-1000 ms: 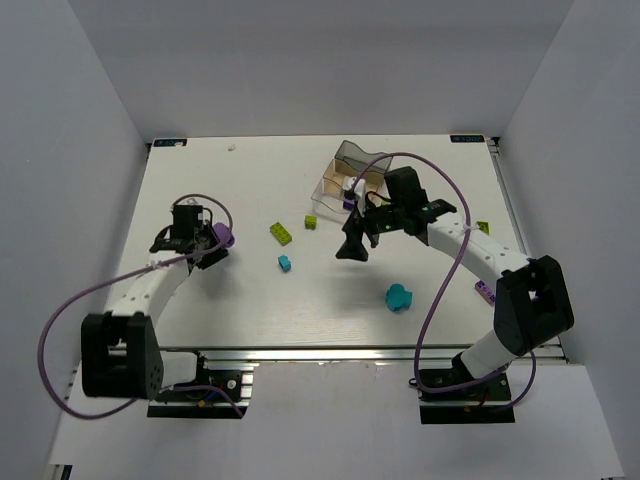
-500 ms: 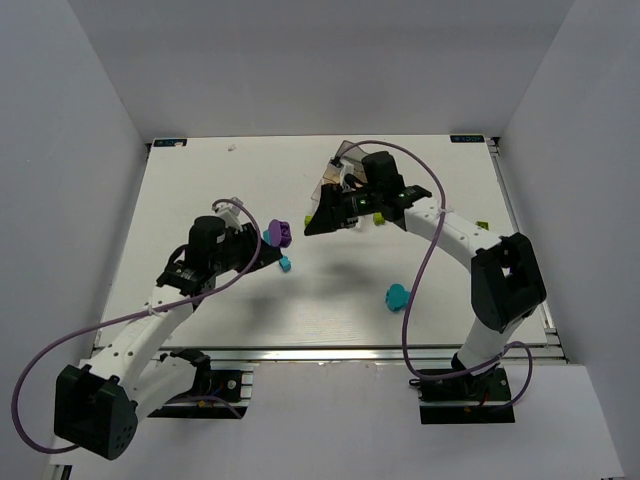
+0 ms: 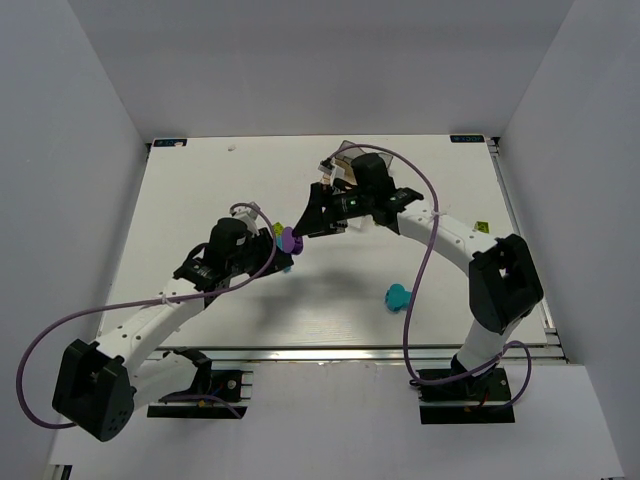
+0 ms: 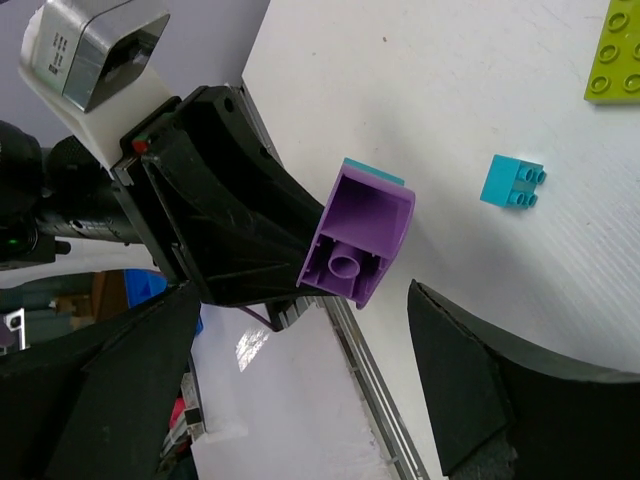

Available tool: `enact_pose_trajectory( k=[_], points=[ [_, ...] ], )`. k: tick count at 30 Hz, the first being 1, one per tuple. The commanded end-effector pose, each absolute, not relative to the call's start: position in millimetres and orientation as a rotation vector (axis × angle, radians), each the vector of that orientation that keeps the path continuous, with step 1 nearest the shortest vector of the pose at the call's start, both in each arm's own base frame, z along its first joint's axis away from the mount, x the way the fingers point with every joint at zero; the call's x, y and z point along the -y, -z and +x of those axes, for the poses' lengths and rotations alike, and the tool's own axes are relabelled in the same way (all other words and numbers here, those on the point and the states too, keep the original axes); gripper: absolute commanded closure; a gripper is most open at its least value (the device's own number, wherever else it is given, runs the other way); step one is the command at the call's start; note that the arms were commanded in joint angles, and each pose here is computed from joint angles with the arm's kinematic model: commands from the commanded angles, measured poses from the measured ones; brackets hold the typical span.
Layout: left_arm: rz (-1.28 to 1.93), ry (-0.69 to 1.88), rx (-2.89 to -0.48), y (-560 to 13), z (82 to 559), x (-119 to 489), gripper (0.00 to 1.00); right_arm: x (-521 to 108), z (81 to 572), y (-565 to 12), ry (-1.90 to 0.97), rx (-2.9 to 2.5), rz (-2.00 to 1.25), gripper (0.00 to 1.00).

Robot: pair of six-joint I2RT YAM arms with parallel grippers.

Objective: Sort the legos into containers by color

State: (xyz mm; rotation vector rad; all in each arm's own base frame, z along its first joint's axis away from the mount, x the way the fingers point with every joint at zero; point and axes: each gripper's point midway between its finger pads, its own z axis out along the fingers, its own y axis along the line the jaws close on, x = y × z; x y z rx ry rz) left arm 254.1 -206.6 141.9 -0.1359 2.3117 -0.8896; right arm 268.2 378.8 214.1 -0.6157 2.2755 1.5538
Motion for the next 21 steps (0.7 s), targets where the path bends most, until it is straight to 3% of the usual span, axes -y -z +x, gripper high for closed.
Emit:
enact_pose_trajectory(
  k=[1,11,21],
  points=[
    [-0.119,0.903,-2.229,-167,266,214,1.00,-387,275,-226,-1.521,-2.257,-0.596,0.12],
    [-0.109,0.914,-2.228,-169,269,220,1.00,-389,278,-201,-1.492,-2.358,-0.529,0.20],
    [-0.106,0.910,-2.249,-161,267,223,1.00,-399,281,-202,-1.532,-2.356,-0.511,0.38]
  ],
)
